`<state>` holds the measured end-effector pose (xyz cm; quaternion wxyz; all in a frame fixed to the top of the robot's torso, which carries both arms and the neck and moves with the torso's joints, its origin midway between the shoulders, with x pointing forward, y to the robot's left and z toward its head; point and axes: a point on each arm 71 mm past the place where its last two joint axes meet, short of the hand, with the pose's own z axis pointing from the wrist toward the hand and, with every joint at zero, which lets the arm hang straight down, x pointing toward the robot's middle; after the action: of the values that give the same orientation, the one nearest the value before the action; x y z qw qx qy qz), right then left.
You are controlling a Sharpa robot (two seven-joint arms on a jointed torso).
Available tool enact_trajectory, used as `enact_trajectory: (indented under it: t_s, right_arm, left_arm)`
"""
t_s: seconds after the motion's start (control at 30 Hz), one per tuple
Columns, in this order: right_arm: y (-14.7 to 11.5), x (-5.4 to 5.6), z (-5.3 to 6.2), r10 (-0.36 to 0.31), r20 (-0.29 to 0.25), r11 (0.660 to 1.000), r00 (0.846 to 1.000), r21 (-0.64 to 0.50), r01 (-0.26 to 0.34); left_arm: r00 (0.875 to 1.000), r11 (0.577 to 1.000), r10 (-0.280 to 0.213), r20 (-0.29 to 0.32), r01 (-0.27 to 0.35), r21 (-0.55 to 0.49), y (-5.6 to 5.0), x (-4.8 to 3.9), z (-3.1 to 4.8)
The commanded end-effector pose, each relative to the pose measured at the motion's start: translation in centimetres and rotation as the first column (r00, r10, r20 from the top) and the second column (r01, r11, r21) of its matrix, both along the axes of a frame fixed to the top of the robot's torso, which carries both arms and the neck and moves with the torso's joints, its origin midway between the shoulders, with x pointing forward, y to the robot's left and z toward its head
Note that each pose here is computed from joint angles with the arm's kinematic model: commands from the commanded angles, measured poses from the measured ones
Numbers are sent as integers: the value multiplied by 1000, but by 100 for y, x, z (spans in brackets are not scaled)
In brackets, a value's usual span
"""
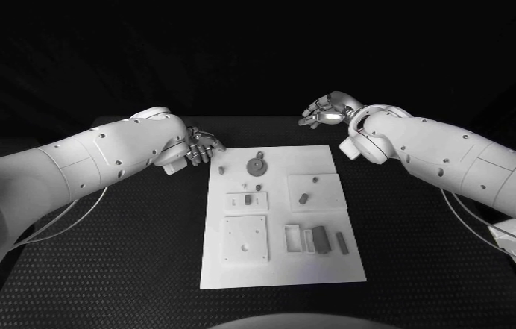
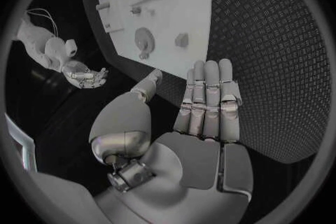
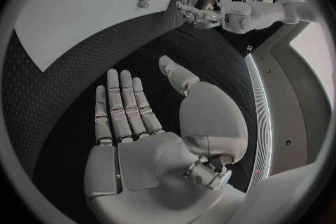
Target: Assemble the parts on the task board
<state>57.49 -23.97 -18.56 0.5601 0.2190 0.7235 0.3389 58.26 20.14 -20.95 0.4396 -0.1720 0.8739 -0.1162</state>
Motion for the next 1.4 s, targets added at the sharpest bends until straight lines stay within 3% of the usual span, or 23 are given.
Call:
enact_trajectory:
  t_s: [0.03,0.23,0.63,1.4]
  right_arm:
    - [21,-2,0,12,6,1000,1000,4,-12]
    - [23,-4,-7,12,6,1000,1000,4,-12]
    - [35,-7,-17,15,3,1000,1000,5,-15]
    - [38,-8,-23,17,1,1000,1000,5,-17]
  left_arm:
    - [997,994,-55,-53,60,86,-19,-12,-65]
    - [995,991,-77,-71,84,102,-97,-33,-141]
    - [987,986,-114,-117,127,108,-172,-72,-217]
    - [987,989,-113,-111,122,85,-207,-79,-233]
